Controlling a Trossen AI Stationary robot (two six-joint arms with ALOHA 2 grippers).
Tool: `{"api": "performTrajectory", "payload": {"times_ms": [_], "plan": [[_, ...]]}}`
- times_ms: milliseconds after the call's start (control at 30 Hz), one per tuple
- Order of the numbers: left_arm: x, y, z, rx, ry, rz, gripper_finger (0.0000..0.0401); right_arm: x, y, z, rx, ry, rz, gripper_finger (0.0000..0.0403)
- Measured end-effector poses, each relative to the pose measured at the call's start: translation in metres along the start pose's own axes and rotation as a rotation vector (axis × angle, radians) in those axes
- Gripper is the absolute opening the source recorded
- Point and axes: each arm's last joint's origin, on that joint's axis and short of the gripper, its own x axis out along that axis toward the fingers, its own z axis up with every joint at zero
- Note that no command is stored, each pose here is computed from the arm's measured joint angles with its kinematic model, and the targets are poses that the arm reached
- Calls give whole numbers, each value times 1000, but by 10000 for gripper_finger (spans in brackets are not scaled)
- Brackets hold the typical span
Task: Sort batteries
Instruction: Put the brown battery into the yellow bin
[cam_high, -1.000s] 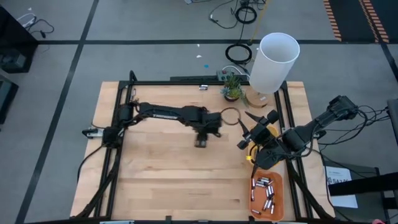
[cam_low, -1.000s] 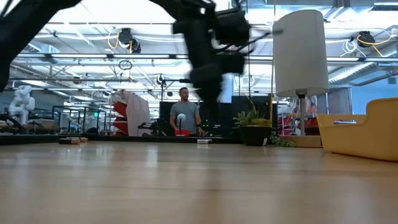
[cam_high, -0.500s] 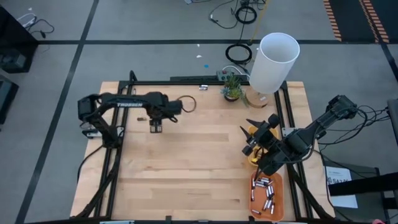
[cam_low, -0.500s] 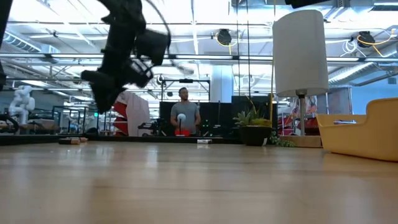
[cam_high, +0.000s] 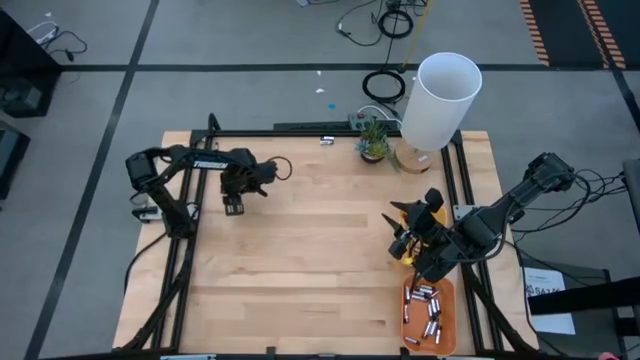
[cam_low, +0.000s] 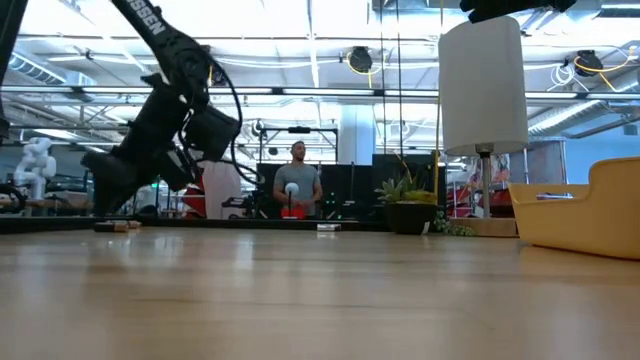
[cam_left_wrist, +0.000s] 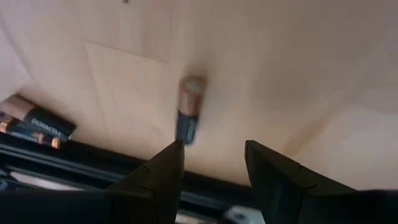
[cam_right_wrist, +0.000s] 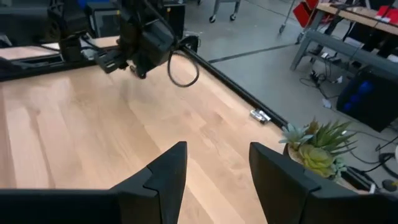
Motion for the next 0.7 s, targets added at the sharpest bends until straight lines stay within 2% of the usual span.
{"api": "performTrajectory", "payload": {"times_ms": [167,467,700], "plan": [[11,5,3,-16,-50,29,180,1,8,-4,-3,17,22,167],[19,17,5,-40,-71,-22,180,2,11,-6,-18,17,22,167],[30,19,13,-16,-18,-52,176,2,12,-7,-9,55,54,167]]}}
